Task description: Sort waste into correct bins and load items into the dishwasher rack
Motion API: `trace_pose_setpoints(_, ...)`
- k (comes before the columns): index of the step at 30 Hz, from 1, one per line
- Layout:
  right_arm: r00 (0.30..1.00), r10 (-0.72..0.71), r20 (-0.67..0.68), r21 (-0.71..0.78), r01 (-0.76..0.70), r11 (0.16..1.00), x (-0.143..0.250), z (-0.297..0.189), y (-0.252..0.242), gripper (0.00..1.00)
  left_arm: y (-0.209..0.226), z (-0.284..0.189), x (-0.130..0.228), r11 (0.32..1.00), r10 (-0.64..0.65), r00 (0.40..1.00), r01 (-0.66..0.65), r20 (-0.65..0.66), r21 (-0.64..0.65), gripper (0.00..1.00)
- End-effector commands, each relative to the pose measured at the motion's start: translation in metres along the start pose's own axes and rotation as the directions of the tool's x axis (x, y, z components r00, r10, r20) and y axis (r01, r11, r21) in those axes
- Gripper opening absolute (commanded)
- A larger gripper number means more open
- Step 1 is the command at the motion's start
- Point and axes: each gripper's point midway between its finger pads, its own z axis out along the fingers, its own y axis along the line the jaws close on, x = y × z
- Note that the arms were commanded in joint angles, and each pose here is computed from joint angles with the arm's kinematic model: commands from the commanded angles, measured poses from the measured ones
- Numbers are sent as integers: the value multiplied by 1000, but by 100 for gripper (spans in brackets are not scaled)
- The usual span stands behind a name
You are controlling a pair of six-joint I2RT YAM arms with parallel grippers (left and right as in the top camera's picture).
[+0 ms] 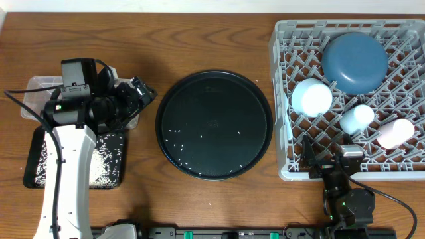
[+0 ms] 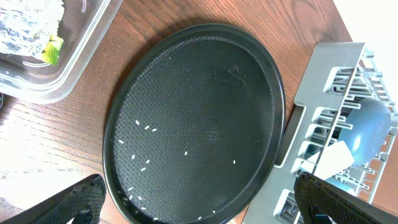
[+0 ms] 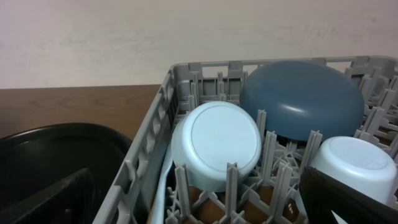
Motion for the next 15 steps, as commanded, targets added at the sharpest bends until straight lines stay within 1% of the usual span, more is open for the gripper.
trace_pose_setpoints(1, 1000, -11, 1, 26, 11, 1000, 0, 0, -6, 99, 2, -1, -3, 1000, 7, 1000, -7, 7, -9, 98)
trace_pose_setpoints(8, 1000, -11, 2, 26, 11, 1000, 0, 0, -6, 99, -2, -8, 3, 1000, 24, 999, -24, 23, 5, 98)
trace_pose_setpoints(11, 1000, -11, 1, 26, 11, 1000, 0, 0, -6, 99, -10, -25, 7, 998, 51, 996, -54, 70, 33, 98)
trace_pose_setpoints(15, 1000, -11, 1, 26, 11, 1000, 0, 0, -6, 99, -31, -63, 23, 984, 126, 976, -145, 176, 101, 98)
